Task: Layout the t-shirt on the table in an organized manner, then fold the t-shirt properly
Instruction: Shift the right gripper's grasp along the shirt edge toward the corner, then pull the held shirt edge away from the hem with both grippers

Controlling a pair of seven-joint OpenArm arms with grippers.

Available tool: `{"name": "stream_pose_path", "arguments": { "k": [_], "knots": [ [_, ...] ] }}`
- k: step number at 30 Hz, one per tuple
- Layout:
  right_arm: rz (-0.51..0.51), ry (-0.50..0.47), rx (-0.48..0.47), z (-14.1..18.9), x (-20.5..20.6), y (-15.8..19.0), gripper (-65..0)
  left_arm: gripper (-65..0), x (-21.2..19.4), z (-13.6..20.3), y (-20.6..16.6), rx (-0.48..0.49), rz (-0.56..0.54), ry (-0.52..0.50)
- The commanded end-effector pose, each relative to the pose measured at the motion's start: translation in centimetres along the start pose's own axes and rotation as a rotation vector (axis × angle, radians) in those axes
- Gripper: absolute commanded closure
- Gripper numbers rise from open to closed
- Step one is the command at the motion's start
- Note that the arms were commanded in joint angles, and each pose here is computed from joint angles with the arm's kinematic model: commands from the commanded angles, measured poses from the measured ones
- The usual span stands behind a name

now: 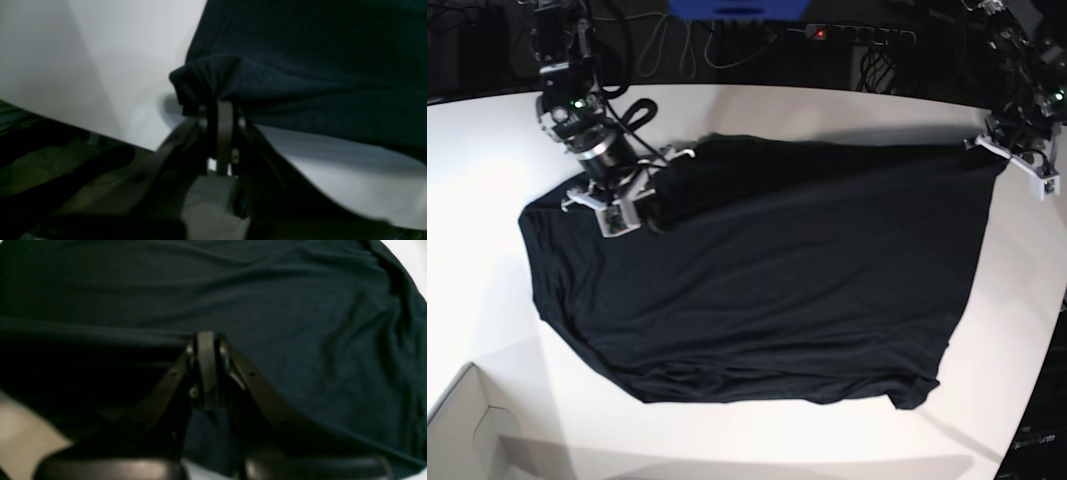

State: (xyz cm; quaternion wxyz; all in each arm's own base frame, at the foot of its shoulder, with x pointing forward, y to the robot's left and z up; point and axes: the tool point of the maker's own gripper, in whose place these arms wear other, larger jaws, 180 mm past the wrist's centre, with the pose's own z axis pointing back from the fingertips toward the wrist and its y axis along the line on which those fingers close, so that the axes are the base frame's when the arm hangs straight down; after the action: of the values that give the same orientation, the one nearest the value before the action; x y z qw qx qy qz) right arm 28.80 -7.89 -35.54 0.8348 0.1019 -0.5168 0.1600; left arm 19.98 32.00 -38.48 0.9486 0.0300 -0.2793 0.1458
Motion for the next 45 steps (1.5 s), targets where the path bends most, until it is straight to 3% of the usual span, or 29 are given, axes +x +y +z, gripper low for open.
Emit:
{"name": "stream_pose_path", "arguments": {
  "k": [1,6,19,23,27,33,39,45],
  "knots": [
    [0.004,-0.056,0.011,0.0,1.6,0.3,0.0,0.0,1.9,0.4,0.2,0.005,-0.004,-0.055],
    [0.005,-0.055,0.056,-0.3,1.6,2.1,0.0,0.0,3.6,0.1,-0.3,-0.008,0.009,-0.091],
    [0.001,-0.007,0.051,-0.4,-0.3,1.7,0.0,-1.3,1.4,-2.3,0.7,-0.021,0.058,0.007],
    [-0.004,0.013,0.014,0.3,-1.2,0.3,0.0,-11.4,1.3,-2.3,0.8,-0.018,0.056,0.008],
    [-0.017,0.033,-0.029,1.2,-2.1,-1.1,-7.7,-22.6,0.6,-2.1,0.9,-0.015,0.052,0.02],
    [-0.032,0.04,-0.074,2.7,-2.7,-2.3,-16.6,-34.2,0.0,-2.0,1.1,-0.011,0.057,0.032],
    [-0.029,0.023,-0.071,3.2,-2.0,-2.0,-17.4,-45.8,-0.7,-2.0,1.3,-0.007,0.056,0.041],
    [-0.033,0.021,-0.068,3.2,-2.0,-1.8,-17.7,-51.1,-0.9,-2.2,1.3,-0.01,0.066,0.046]
  ]
}}
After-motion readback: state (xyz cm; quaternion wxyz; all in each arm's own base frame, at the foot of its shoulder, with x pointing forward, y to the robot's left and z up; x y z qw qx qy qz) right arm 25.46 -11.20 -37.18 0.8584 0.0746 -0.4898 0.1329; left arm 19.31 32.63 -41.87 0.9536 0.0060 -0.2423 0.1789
